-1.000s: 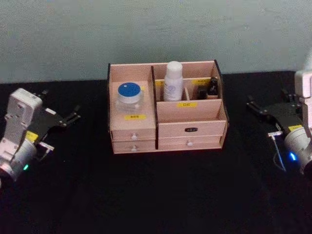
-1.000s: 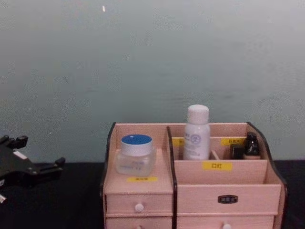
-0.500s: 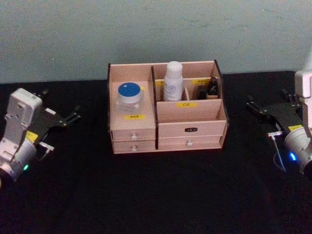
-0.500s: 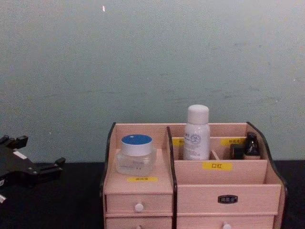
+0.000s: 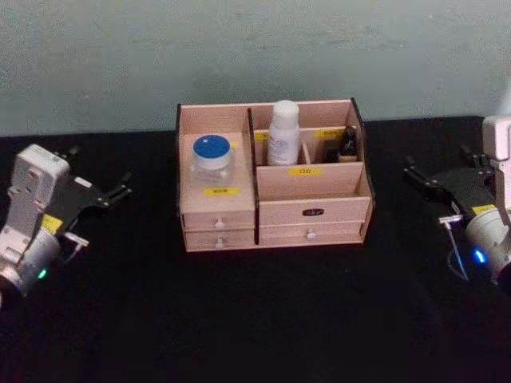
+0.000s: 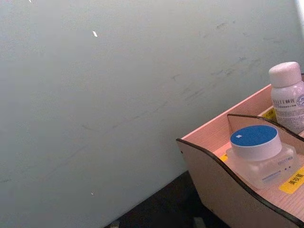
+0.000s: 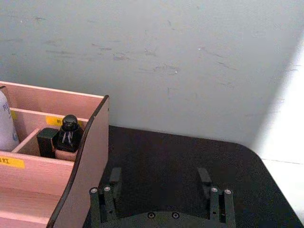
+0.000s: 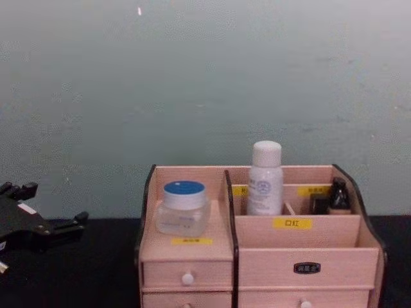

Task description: Pick up the facial cleanser and watermelon frost from the table and place them into the tiered storage box.

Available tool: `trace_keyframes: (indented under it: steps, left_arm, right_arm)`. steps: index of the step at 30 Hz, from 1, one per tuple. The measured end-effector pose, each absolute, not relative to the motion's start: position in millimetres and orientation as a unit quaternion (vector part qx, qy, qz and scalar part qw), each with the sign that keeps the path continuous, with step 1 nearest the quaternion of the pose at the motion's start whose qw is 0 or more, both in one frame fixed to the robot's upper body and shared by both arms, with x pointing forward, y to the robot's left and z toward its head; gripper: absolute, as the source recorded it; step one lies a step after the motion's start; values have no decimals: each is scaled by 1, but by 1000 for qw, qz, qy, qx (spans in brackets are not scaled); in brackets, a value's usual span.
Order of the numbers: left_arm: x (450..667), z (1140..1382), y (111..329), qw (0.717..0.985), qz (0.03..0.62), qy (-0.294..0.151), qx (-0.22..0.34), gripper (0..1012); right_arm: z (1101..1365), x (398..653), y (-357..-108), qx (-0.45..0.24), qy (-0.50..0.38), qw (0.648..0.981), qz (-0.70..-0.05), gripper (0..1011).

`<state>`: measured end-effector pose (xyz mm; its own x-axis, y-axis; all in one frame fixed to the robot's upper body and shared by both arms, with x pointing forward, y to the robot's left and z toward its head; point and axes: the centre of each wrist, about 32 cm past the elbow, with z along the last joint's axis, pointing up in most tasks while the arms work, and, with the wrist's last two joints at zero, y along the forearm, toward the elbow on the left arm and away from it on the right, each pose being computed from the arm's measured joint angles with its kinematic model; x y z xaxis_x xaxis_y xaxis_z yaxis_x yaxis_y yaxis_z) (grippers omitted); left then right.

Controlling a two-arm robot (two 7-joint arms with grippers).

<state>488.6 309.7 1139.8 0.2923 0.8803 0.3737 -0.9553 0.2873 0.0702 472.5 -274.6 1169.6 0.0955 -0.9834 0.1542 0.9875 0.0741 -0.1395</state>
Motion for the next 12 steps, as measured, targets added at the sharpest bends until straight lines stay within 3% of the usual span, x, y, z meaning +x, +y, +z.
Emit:
trace_keyframes:
  steps: [12]
  left_arm:
    - [489, 1140, 310, 791, 580, -132, 141, 1001]
  right_arm:
    - [1170, 472, -275, -104, -10, 733, -672, 1000]
